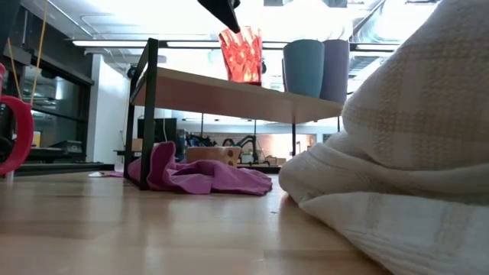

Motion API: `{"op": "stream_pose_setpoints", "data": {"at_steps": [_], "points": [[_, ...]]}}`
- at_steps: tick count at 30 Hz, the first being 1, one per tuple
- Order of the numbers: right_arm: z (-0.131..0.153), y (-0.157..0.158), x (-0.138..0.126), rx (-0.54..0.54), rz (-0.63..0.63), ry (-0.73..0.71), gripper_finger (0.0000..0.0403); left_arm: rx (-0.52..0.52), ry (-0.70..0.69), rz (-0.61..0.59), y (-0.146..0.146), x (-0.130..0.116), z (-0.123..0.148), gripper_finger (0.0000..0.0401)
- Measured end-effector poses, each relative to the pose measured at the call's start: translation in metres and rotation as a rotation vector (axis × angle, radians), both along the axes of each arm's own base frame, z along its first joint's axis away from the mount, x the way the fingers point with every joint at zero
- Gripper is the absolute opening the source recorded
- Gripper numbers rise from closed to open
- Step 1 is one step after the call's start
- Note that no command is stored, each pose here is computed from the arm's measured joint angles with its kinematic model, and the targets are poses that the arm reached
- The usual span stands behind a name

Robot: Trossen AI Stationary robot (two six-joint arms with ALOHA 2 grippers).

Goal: Stack small to large cups/mugs on shelf
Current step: Put the red cup on the shelf

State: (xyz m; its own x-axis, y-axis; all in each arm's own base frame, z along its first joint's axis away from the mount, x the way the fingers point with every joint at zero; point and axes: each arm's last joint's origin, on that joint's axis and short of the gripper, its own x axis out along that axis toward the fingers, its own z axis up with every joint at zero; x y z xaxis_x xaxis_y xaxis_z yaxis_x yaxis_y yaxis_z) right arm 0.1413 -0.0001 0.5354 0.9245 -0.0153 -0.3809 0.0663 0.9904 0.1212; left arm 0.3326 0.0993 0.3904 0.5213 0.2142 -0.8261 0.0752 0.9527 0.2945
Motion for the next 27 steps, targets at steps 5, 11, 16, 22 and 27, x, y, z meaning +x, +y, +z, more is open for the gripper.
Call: {"op": "stream_pose_setpoints", "data": {"at_steps": [5, 11, 16, 22, 27], "points": [[0.0, 0.0, 0.0, 0.009, -0.004, 0.0, 0.0058, 0.002, -0.01, 0.001, 0.01, -0.002, 0.001, 0.0], [0.0, 0.0, 0.0, 0.017, -0.007, 0.001, 0.0058, 0.003, -0.025, -0.004, 0.018, -0.004, 0.001, 0.0], [0.0, 0.0, 0.001, 0.018, -0.008, 0.001, 0.0058, 0.002, -0.04, -0.035, 0.022, -0.004, 0.002, 0.0], [0.001, 0.0, 0.001, 0.018, -0.008, -0.01, 0.0058, 0.022, -0.059, -0.06, 0.023, -0.002, 0.004, 0.0], [0.001, 0.0, 0.001, 0.018, -0.008, -0.012, 0.0058, 0.0, -0.066, -0.066, 0.026, -0.004, 0.003, 0.0]]}}
